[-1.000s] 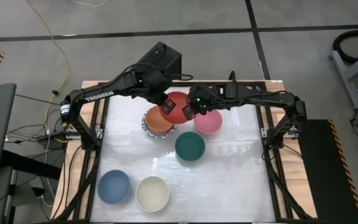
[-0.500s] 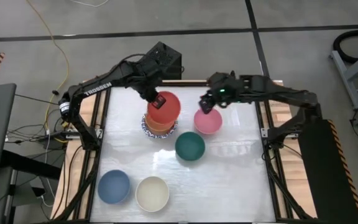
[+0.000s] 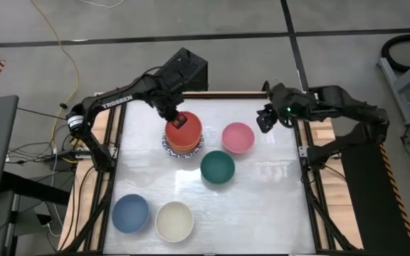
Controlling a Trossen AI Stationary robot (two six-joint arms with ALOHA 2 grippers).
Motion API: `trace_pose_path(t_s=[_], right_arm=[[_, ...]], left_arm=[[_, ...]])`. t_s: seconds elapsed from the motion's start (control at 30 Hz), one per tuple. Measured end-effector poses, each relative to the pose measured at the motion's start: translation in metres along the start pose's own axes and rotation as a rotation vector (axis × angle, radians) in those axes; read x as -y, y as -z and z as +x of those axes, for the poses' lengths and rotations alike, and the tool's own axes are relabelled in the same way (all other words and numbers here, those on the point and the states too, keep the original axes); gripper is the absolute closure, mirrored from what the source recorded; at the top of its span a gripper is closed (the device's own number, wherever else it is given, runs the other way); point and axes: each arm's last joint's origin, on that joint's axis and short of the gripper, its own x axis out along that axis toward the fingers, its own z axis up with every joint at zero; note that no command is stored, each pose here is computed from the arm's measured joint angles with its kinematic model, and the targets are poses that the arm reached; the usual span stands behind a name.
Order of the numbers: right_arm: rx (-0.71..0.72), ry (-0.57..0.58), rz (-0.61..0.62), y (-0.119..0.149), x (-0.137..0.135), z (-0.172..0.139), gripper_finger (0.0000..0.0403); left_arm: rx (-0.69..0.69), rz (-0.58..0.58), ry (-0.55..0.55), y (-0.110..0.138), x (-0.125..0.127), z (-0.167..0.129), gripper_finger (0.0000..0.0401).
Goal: Nest bowls inside each other
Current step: Stack the orange bowl on top of the brown bowl
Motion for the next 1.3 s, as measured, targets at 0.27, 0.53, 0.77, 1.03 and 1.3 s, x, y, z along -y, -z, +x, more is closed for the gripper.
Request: trace_pose_path(t_s=[0.27, 0.53, 0.77, 1.03, 1.3], right_arm=[[-0.003, 0.013, -0.027, 0.009, -0.004, -0.007, 0.0202], [-0.005, 0.012, -0.039, 0.010, -0.004, -0.007, 0.0202], [-0.034, 0.038, -0.060, 0.013, -0.002, -0.007, 0.0202], [-0.035, 0.038, -0.065, 0.012, -0.002, -0.006, 0.0202], [-0.035, 0.039, -0.089, 0.012, -0.002, -0.006, 0.0202]], left_arm=[[-0.004, -0.034, -0.026, 0.005, -0.004, 0.022, 0.0401], [-0.023, -0.102, -0.054, 0.006, -0.025, 0.035, 0.0401], [-0.032, -0.113, -0.053, 0.010, -0.029, 0.047, 0.0401], [-0.025, -0.144, -0.086, 0.013, -0.032, 0.058, 0.0401], [-0.018, -0.113, -0.047, 0.012, -0.030, 0.058, 0.0355]])
